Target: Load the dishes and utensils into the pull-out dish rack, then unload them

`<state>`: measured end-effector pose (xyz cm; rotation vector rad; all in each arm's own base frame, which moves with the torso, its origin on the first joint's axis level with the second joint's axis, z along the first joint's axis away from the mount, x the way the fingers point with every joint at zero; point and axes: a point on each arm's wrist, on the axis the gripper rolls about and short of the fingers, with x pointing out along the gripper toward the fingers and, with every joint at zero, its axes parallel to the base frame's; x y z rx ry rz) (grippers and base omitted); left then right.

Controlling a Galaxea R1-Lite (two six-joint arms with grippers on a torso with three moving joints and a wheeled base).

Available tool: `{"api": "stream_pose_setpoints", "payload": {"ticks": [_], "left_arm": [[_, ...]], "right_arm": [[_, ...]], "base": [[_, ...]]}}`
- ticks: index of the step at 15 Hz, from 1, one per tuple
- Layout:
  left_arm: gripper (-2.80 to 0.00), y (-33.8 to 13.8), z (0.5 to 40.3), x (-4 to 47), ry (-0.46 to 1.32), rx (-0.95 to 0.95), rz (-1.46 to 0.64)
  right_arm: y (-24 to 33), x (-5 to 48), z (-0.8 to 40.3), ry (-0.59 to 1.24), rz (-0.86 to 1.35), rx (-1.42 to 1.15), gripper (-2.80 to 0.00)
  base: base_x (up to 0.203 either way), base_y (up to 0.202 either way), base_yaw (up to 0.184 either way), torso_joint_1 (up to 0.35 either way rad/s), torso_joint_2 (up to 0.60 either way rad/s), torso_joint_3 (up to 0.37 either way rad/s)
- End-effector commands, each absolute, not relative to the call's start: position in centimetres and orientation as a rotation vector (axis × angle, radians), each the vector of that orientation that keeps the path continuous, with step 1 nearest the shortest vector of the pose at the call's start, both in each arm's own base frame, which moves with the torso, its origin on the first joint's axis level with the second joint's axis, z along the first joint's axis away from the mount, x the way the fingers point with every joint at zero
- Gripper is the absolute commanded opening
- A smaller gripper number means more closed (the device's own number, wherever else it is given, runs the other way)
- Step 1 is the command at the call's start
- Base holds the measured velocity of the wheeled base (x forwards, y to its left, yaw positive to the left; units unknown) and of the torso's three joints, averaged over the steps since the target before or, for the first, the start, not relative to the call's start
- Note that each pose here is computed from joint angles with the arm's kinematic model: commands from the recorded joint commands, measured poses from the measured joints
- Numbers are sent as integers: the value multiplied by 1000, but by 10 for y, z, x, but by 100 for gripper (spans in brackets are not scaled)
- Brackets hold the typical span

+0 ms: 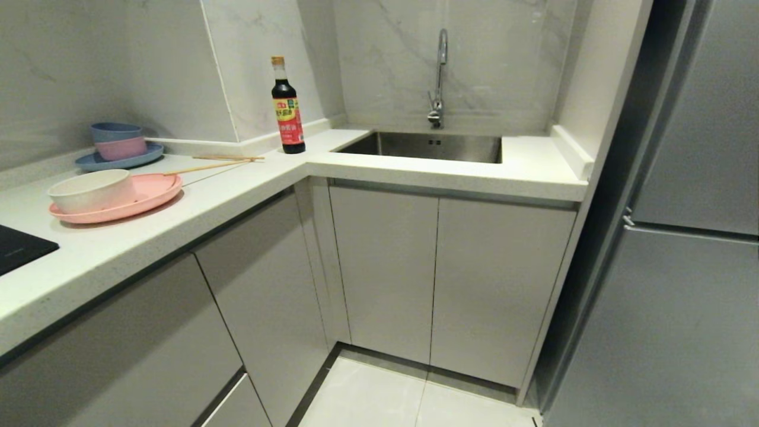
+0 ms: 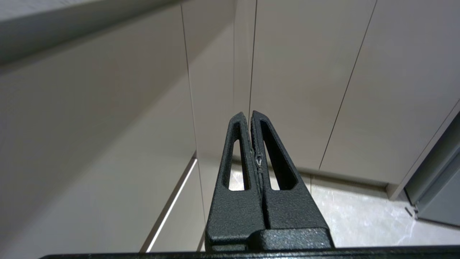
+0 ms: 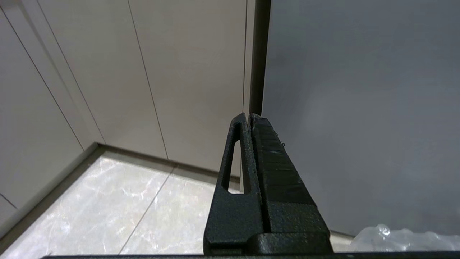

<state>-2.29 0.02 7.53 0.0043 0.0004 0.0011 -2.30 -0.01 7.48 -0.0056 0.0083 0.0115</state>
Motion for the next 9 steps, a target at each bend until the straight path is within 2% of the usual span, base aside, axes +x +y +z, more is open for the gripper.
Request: {"api": "stream_pose_setpoints", "payload": {"ticks": [1,4,9], "left_arm": [[-280,0,75,-23,0,5,2],[-280,0,75,-23,1,3,2],[-280,0,75,-23,0,3,3]], "right_arm": [[0,-23,75,8,12,-6,-280],[0,-23,75,8,12,-6,-280],[0,-23,75,8,12,-6,-280]], "base": [[0,0,0,3,-2,203],[0,0,0,1,0,175],[0,0,0,1,3,22]]}}
